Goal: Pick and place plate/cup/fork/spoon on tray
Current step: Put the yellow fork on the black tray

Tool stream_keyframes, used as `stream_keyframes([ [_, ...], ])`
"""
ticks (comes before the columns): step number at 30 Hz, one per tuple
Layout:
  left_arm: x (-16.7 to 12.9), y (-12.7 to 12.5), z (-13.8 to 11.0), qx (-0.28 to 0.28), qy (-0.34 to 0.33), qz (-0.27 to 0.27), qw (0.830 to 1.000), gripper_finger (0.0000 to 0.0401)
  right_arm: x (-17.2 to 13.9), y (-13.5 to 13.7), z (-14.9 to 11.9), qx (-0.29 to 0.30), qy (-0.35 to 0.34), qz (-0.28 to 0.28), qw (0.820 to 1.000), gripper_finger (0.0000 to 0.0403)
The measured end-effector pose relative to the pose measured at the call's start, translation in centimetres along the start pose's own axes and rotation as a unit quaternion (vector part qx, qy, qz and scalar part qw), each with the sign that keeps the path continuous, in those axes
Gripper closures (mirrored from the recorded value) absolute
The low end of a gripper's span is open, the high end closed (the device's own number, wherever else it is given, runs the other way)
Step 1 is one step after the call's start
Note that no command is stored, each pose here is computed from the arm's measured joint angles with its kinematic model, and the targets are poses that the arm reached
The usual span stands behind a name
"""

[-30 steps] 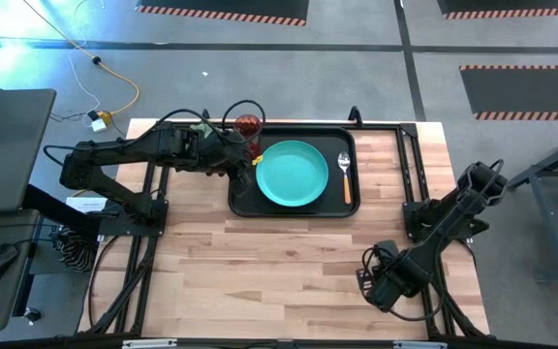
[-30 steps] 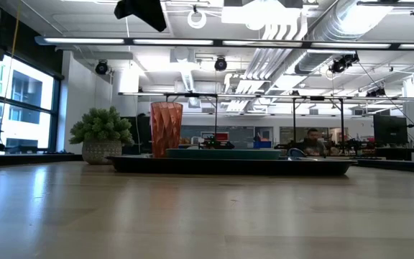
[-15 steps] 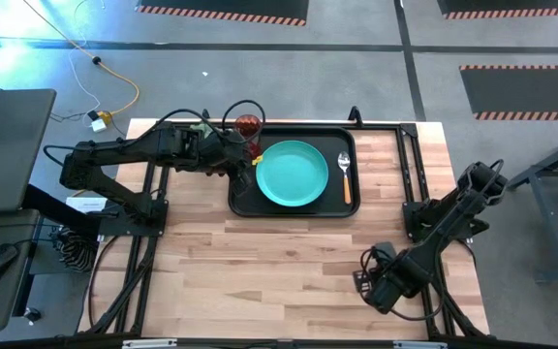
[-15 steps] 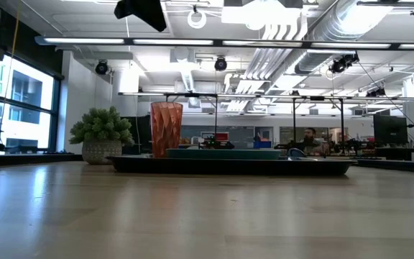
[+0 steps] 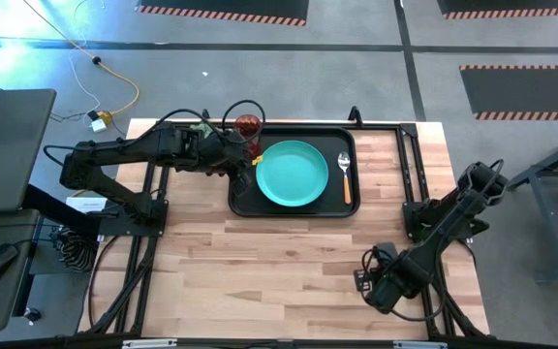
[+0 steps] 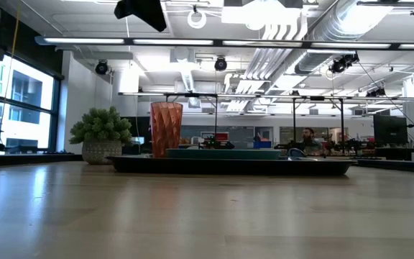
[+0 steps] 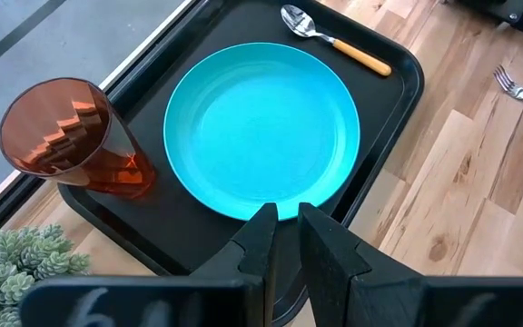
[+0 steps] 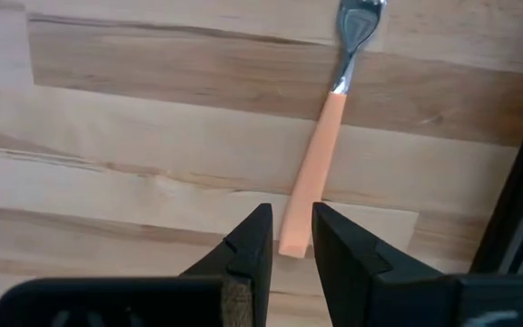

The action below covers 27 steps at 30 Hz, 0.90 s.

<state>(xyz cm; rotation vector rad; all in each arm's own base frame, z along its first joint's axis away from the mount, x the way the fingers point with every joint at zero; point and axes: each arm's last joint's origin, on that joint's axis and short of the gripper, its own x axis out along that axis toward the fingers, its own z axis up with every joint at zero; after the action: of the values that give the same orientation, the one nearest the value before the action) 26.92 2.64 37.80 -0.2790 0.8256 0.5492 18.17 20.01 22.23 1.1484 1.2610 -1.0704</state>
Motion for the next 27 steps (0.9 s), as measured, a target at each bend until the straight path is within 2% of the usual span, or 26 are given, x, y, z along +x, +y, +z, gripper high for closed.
stream_keyframes([
  [5,0.0,0.0,0.0,0.0,0.0,0.0,1.0,0.0362,0.0,-0.2,0.2,0.001,-0.009,-0.01,1.0,0.0319],
  [11,0.0,0.0,0.0,0.0,0.0,0.0,1.0,0.0362,0.0,-0.7,0.3,0.0,-0.016,-0.037,0.999,0.0247],
  [14,0.0,0.0,0.0,0.0,0.0,0.0,1.0,0.0362,-0.1,-1.0,0.3,-0.003,-0.018,-0.05,0.999,0.0224],
  [20,0.0,0.0,0.0,0.0,0.0,0.0,1.0,0.0362,2.3,-1.3,0.6,-0.004,-0.019,-0.037,0.999,0.0219],
  [27,0.0,0.0,0.0,0.0,0.0,0.0,1.0,0.0362,4.2,-2.0,1.1,-0.002,-0.018,-0.049,0.999,0.0236],
])
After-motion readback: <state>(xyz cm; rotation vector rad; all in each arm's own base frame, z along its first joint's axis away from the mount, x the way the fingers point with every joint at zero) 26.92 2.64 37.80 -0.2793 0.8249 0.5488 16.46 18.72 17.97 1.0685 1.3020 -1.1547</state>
